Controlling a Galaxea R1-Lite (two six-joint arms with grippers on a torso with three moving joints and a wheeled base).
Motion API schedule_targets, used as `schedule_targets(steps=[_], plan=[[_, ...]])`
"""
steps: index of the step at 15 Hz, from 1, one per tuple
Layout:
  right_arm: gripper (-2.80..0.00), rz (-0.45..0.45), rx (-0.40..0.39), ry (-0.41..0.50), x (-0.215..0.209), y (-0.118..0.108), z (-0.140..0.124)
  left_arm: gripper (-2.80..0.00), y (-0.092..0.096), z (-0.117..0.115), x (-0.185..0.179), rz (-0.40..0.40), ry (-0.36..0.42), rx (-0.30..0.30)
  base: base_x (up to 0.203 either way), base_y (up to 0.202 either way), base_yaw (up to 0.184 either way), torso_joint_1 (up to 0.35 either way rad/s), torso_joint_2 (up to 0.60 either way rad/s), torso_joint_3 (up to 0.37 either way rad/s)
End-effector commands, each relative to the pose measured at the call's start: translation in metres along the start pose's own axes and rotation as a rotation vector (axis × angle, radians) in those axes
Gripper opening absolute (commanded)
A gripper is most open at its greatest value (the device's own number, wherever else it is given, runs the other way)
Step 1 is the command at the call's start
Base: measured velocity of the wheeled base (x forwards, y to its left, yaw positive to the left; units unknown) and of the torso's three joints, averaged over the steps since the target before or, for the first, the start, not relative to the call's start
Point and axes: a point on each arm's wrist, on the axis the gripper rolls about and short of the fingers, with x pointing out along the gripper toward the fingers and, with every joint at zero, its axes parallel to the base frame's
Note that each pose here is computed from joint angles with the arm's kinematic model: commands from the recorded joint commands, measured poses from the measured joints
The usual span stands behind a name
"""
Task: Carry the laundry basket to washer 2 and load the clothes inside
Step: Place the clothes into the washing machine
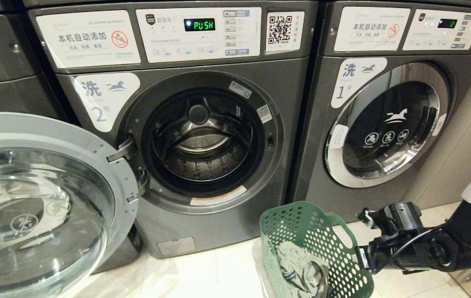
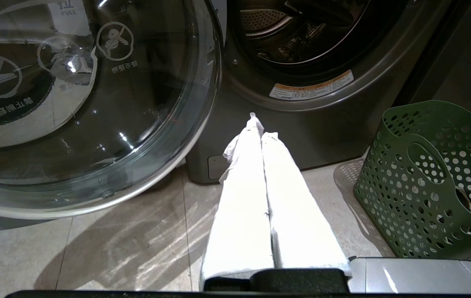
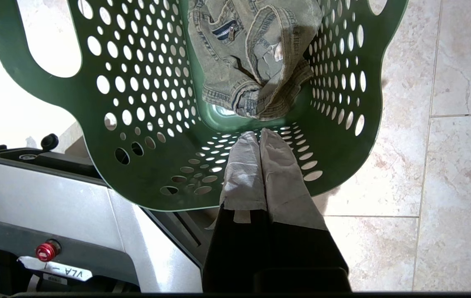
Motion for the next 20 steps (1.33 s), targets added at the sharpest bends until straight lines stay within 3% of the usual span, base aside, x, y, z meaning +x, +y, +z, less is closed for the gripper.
schedule_targets(steps=[1, 8, 15, 20], plan=[[-2.80, 0.001, -0.003, -0.011, -0.002, 0.000, 0.001, -2.80, 0.000, 0.000, 0.000, 0.000, 0.000, -0.001, 0.000, 0.000, 0.000, -0.002, 0.00, -0.032], [-2.80, 0.015, -0.043, -0.022, 0.009, 0.005, 0.009, -2.80, 0.000, 0.000, 0.000, 0.001, 0.000, -0.006, 0.000, 0.000, 0.000, 0.003, 0.00, -0.116], [-2.80, 0.022, -0.051, 0.024, 0.027, 0.010, 0.001, -2.80, 0.000, 0.000, 0.000, 0.001, 0.000, -0.004, 0.000, 0.000, 0.000, 0.004, 0.00, -0.195], [-2.80, 0.020, -0.085, -0.040, 0.039, 0.018, 0.015, -2.80, 0.000, 0.000, 0.000, 0.000, 0.000, -0.004, 0.000, 0.000, 0.000, 0.000, 0.00, -0.197]])
